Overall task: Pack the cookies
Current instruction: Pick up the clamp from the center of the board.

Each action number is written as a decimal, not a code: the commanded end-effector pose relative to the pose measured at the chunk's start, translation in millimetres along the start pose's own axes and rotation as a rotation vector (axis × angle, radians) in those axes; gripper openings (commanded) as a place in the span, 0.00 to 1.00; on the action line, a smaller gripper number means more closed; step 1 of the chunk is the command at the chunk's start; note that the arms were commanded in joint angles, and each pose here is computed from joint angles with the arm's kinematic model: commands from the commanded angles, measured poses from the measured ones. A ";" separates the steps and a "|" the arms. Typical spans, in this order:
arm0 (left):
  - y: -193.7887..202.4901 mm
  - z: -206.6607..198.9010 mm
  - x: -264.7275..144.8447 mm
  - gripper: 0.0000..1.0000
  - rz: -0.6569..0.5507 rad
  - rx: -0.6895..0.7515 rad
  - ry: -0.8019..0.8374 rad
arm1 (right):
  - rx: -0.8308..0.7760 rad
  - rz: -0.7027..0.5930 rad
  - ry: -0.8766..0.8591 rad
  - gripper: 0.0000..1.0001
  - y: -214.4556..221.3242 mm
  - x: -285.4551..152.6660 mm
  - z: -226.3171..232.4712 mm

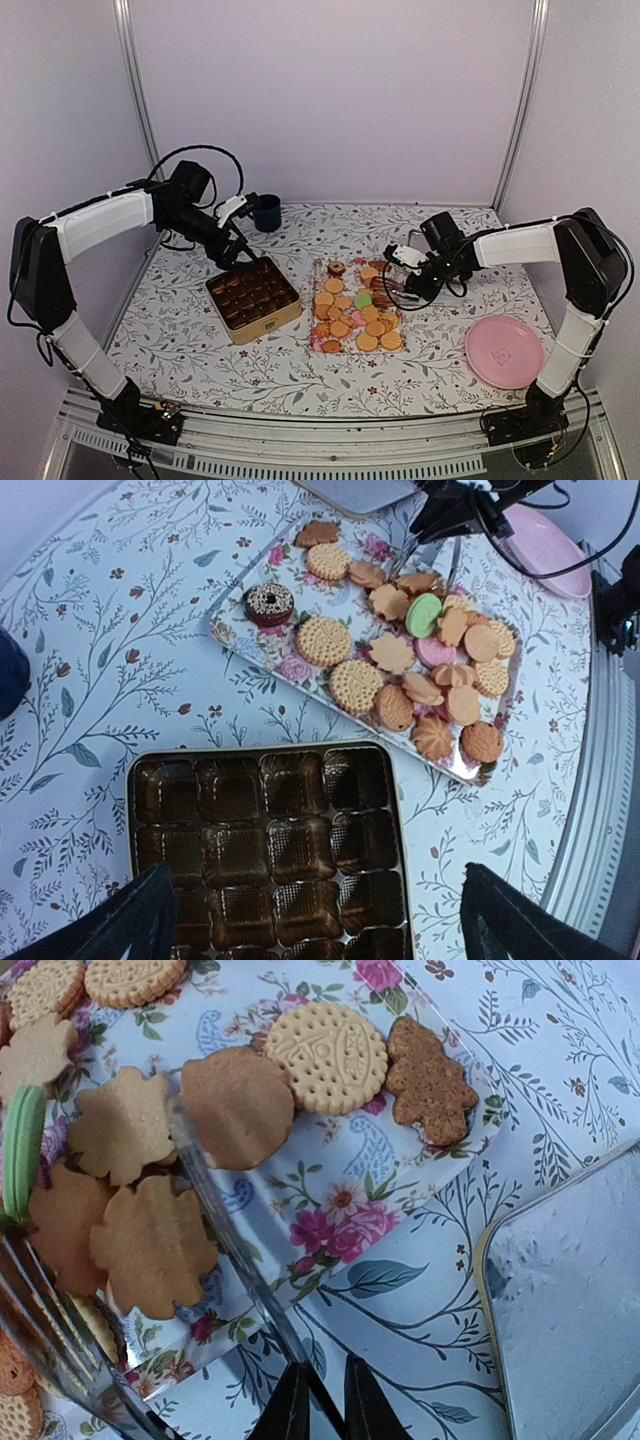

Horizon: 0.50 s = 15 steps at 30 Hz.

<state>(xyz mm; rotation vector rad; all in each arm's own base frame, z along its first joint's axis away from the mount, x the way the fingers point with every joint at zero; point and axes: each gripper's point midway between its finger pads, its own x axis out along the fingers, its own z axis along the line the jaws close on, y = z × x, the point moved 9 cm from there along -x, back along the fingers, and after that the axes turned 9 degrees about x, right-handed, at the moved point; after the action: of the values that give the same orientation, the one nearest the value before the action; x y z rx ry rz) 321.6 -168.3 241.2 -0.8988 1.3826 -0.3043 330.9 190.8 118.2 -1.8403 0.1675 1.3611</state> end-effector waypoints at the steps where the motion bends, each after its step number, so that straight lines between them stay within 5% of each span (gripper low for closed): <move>1: -4.1 -3.1 0.8 0.99 0.008 0.018 0.002 | -0.033 -0.039 0.035 0.12 -6.0 -6.2 6.5; 6: -3.2 -5.0 2.8 0.99 0.008 0.019 0.007 | -0.054 -0.075 0.068 0.00 -6.2 -19.6 12.4; 15: -11.4 -15.2 5.0 0.99 -0.013 0.053 0.030 | -0.059 -0.137 0.136 0.00 -2.5 -43.3 22.2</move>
<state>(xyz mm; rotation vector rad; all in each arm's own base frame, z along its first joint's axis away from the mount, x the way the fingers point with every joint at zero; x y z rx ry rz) 318.4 -174.9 240.8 -0.8786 1.3861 -0.3118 303.0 191.1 135.9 -1.9335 0.1149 1.2702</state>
